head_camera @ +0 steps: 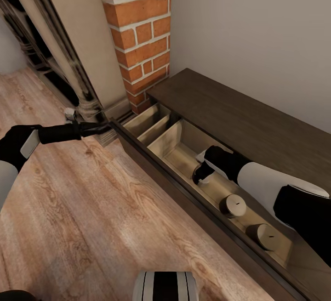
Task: Place each of the two pumpkins and all three candles from the living room inside a cabinet in the living room (use any cabinet), then make sure every cabinet is closed, and position the cauldron so it is next to a table in the living room.
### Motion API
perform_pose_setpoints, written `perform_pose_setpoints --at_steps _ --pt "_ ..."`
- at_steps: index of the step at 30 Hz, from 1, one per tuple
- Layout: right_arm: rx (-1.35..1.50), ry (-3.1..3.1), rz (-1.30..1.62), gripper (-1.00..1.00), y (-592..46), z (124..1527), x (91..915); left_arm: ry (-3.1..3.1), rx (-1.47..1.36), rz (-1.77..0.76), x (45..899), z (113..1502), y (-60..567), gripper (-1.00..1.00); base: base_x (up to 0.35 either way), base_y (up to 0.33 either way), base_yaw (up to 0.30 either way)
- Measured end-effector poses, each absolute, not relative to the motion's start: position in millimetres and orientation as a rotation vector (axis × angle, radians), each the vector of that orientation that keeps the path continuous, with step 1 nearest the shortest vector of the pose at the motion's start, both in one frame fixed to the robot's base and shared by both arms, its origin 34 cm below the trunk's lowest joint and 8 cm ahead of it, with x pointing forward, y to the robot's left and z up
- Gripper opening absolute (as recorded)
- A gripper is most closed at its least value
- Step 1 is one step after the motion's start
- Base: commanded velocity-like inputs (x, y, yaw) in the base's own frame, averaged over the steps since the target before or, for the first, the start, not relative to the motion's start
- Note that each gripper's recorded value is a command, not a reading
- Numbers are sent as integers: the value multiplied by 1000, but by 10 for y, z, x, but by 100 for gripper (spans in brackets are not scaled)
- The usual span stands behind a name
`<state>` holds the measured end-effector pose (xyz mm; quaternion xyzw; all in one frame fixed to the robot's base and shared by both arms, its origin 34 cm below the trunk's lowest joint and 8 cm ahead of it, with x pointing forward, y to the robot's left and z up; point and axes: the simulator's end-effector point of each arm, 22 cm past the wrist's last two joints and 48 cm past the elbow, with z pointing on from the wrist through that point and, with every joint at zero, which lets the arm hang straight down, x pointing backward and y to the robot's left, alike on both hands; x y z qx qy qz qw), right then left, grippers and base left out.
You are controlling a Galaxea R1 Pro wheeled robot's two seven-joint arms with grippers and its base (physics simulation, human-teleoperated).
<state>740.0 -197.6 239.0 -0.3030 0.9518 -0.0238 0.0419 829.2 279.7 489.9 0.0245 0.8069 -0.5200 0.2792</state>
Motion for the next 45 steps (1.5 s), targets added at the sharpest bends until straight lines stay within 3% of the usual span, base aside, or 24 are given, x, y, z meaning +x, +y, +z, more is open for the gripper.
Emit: perform_pose_setpoints --at_steps 32,45 --pt "-942 2869 -37 -100 -1908 2223 7397 2184 45 -1394 8251 4755 2893 100 0 0 0" --pt "-1070 2815 -98 -100 -1980 2046 7358 2197 34 -1399 8246 4629 2893 100 0 0 0"
